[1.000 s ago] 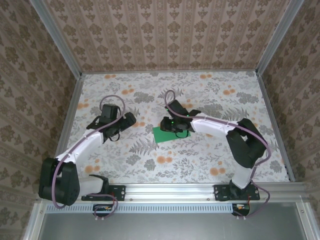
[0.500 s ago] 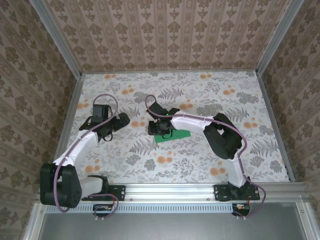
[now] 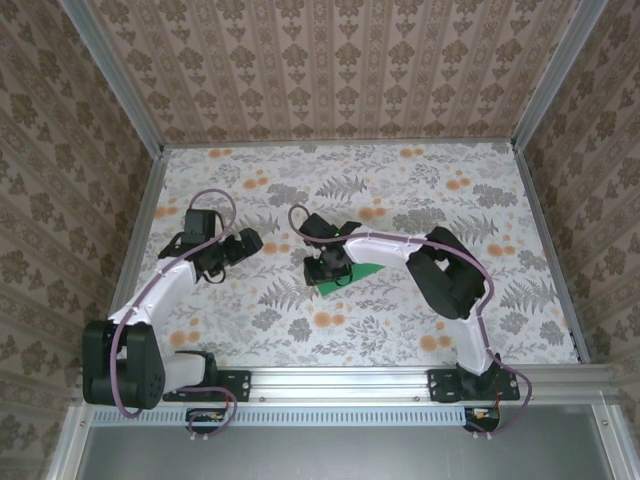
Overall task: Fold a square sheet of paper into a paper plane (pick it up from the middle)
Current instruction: Rotate the square sheet of paper at the center of the table.
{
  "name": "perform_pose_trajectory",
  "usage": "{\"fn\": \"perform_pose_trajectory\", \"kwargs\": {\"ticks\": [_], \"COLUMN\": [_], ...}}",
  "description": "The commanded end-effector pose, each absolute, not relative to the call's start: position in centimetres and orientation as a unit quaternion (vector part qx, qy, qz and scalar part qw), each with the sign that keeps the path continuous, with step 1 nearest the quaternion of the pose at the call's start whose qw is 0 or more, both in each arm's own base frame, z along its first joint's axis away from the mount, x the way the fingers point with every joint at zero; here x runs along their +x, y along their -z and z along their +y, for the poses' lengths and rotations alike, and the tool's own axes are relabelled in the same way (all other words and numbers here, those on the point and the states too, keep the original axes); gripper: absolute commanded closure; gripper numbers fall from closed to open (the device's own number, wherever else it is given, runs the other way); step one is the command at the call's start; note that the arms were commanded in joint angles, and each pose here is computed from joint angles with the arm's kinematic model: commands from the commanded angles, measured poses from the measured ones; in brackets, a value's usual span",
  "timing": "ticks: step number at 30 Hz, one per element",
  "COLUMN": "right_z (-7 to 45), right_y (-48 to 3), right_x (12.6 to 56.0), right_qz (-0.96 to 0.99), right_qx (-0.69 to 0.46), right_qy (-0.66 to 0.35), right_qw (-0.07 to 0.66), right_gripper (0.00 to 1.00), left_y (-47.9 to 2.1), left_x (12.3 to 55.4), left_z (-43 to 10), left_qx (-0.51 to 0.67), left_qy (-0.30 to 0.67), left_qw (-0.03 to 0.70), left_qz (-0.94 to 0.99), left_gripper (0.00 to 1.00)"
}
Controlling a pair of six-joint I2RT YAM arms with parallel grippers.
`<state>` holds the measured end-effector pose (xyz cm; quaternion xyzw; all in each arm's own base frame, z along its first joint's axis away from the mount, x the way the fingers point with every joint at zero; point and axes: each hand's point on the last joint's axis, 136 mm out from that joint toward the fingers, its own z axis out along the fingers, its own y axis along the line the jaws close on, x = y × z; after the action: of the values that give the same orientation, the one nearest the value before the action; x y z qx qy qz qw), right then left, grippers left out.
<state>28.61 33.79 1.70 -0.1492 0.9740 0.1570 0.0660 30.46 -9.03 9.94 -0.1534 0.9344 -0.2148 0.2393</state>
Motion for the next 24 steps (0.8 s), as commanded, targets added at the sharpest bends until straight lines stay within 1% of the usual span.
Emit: {"fn": "perform_pose_trajectory", "kwargs": {"ticks": [1, 3, 5, 9, 12, 16, 21, 24], "right_z": [29.2, 28.0, 27.3, 27.2, 24.8, 22.1, 19.9, 19.2], "right_y": [-0.4, -1.1, -2.4, -5.0, -5.4, -4.2, -3.5, -3.4], "right_x": [22.9, 22.9, 24.4, 28.1, 30.5, 32.0, 33.7, 34.5], "right_qz": [0.963, 0.961, 0.968, 0.98, 0.987, 0.988, 0.984, 0.982], "right_qx": [-0.243, -0.255, -0.232, -0.133, -0.038, 0.047, 0.094, 0.103], "right_qy": [-0.11, -0.102, -0.097, -0.123, -0.08, -0.045, -0.006, 0.005], "right_qw": [-0.031, -0.029, 0.002, 0.085, 0.133, 0.142, 0.148, 0.161], "right_gripper": [0.71, 0.69, 0.66, 0.55, 0.5, 0.48, 0.48, 0.47], "left_y": [-10.2, -10.3, -10.2, -10.2, -10.2, -10.1, -10.1, -9.8], "left_x": [30.7, 30.8, 30.9, 31.0, 31.0, 30.8, 30.5, 30.5], "left_z": [-9.5, -9.7, -10.0, -10.6, -11.4, -12.7, -15.2, -16.5], "left_qx": [-0.133, -0.133, -0.132, -0.126, -0.115, -0.099, -0.066, -0.052], "left_qy": [0.229, 0.233, 0.237, 0.243, 0.246, 0.254, 0.285, 0.3], "left_qw": [0.243, 0.245, 0.244, 0.237, 0.231, 0.219, 0.197, 0.187], "left_qz": [0.933, 0.932, 0.931, 0.932, 0.934, 0.937, 0.936, 0.934], "left_gripper": [0.0, 0.0, 0.0, 0.0, 0.0, 0.0, 0.0, 0.0]}}
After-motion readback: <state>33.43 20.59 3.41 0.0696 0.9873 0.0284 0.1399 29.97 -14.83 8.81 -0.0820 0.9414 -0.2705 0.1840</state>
